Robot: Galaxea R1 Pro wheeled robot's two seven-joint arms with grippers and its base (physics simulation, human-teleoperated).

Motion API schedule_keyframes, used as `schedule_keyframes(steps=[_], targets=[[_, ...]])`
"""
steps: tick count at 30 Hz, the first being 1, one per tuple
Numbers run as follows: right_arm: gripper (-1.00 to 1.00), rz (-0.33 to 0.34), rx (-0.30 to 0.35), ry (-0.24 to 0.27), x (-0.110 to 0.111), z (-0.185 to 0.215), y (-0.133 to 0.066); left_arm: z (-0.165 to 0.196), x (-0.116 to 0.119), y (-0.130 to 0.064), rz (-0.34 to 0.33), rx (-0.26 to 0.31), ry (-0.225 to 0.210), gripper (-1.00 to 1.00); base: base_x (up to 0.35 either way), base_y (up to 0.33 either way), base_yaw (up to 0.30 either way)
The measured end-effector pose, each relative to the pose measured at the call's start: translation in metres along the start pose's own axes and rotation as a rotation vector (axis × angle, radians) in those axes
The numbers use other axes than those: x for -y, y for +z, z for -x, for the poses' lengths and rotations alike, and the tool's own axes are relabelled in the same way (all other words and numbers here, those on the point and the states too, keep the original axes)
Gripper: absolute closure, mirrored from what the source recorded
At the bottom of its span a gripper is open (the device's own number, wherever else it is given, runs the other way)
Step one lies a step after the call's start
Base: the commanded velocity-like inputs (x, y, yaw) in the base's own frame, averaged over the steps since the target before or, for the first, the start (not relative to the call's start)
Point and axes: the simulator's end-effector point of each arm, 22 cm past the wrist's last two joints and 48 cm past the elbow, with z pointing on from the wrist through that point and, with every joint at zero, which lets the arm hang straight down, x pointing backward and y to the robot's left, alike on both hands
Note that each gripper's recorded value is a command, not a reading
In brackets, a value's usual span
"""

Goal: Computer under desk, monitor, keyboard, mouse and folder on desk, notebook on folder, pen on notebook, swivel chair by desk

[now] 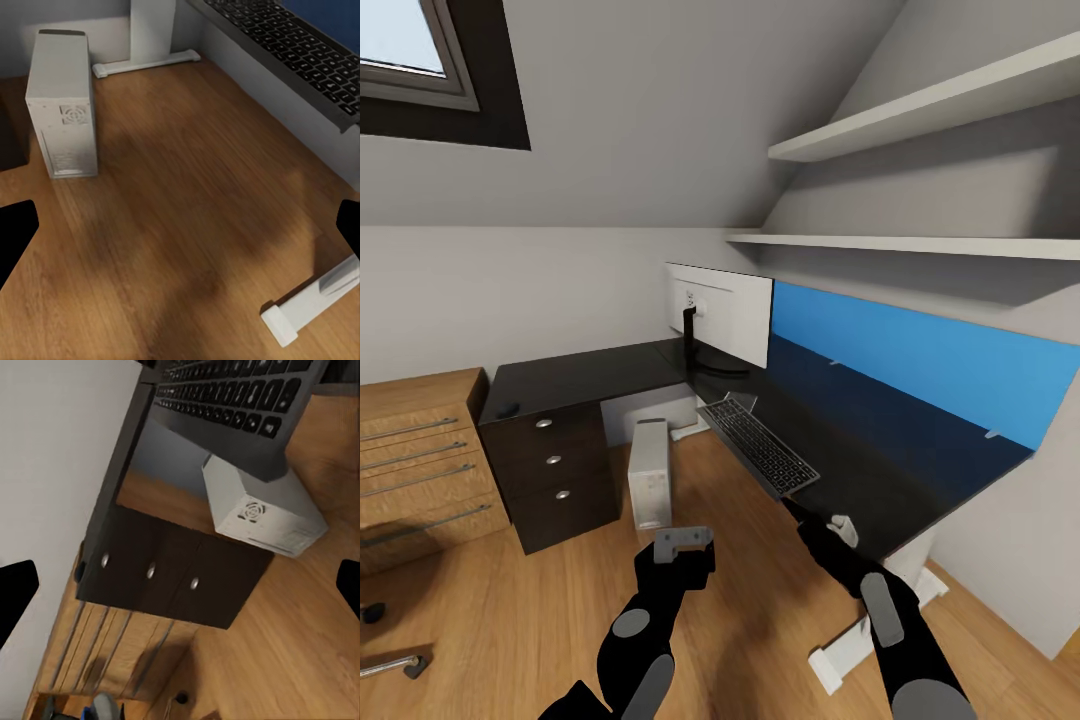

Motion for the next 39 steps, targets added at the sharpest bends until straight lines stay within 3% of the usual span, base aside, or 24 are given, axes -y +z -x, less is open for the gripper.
schedule_keyframes(steps=[7, 13, 24, 29, 39], targets=[[-1.00, -0.039, 0.026, 0.141, 0.020, -0.007, 0.002, 0.007, 0.003, -0.003, -0.009, 0.016, -0.006, -1.00, 0.000, 0.000, 0.000], [-1.00, -0.038, 0.041, 0.209, 0.024, -0.007, 0.001, 0.010, 0.004, -0.004, -0.013, 0.023, -0.010, -1.00, 0.000, 0.000, 0.000], [-1.00, -0.047, 0.058, 0.217, 0.034, -0.007, 0.002, 0.005, 0.003, -0.002, -0.014, 0.025, -0.014, -1.00, 0.000, 0.000, 0.000], [-1.00, -0.056, 0.125, 0.187, 0.045, 0.004, 0.002, -0.003, 0.002, 0.001, -0.014, 0.025, -0.015, -1.00, 0.000, 0.000, 0.000], [-1.00, -0.051, 0.152, 0.176, 0.060, -0.001, 0.004, -0.021, 0.000, 0.007, -0.015, 0.024, -0.014, -1.00, 0.000, 0.000, 0.000]])
